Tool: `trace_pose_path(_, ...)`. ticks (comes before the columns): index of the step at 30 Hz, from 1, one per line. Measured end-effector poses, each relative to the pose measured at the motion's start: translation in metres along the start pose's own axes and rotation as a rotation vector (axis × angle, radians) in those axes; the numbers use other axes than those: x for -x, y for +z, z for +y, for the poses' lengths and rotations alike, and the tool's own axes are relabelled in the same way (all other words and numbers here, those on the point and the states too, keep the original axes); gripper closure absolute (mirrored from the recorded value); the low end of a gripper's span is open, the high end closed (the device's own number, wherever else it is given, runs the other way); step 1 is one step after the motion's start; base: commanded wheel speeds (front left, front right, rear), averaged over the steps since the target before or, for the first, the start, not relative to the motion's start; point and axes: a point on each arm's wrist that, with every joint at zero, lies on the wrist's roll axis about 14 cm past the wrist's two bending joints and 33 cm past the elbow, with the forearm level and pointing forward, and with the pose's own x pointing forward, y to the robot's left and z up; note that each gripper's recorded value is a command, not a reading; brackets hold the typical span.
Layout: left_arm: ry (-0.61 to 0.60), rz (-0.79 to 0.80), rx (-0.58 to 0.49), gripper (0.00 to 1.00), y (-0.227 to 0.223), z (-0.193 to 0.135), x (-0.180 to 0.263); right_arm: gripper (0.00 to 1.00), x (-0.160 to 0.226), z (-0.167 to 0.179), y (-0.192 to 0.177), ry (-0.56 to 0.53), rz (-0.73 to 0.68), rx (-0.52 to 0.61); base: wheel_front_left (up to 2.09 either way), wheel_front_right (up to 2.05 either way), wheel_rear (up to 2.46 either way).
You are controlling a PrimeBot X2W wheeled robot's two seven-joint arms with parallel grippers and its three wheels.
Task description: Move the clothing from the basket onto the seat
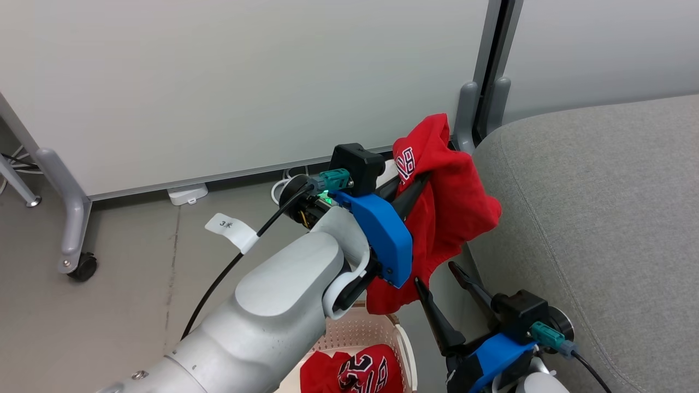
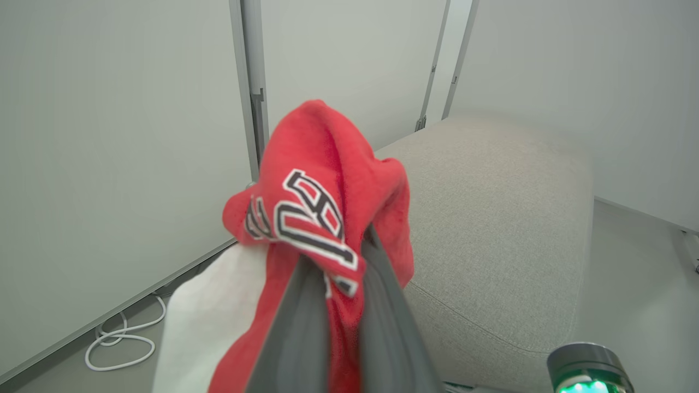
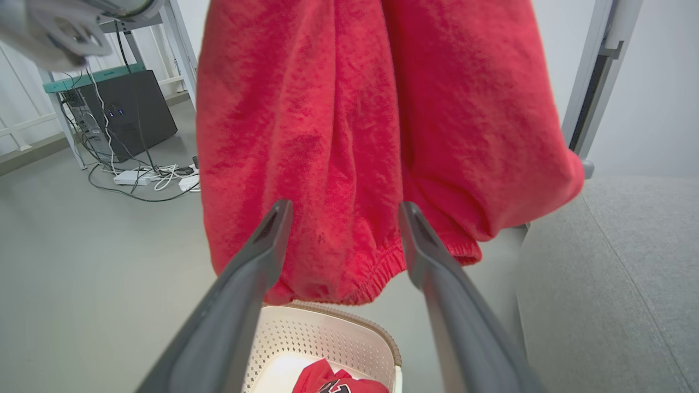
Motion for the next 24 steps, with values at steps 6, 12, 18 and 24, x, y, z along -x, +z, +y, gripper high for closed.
trace_pose_path(6, -0.016, 0.005, -0.002, 1.0, -0.001, -0.005, -0.002, 0.0, -0.008, 0.004, 0.009, 0.017, -0.016, -0.02, 0.0, 0.0, 0.0)
trace_pose_path(12, -0.023, 0.007, -0.004, 1.0, -0.002, -0.008, -0.002, 0.0, -0.024, 0.012, 0.017, 0.054, -0.009, -0.064, 0.0, 0.0, 0.0)
trace_pose_path(18, -0.031, 0.012, 0.0, 1.0, -0.002, -0.012, -0.001, 0.0, -0.036, 0.023, 0.011, 0.1, 0.06, -0.062, 0.0, 0.0, 0.0)
trace_pose_path(24, -0.036, 0.009, 0.005, 1.0, -0.001, -0.014, -0.002, 0.0, -0.046, 0.027, 0.011, 0.125, 0.098, -0.032, 0.0, 0.0, 0.0)
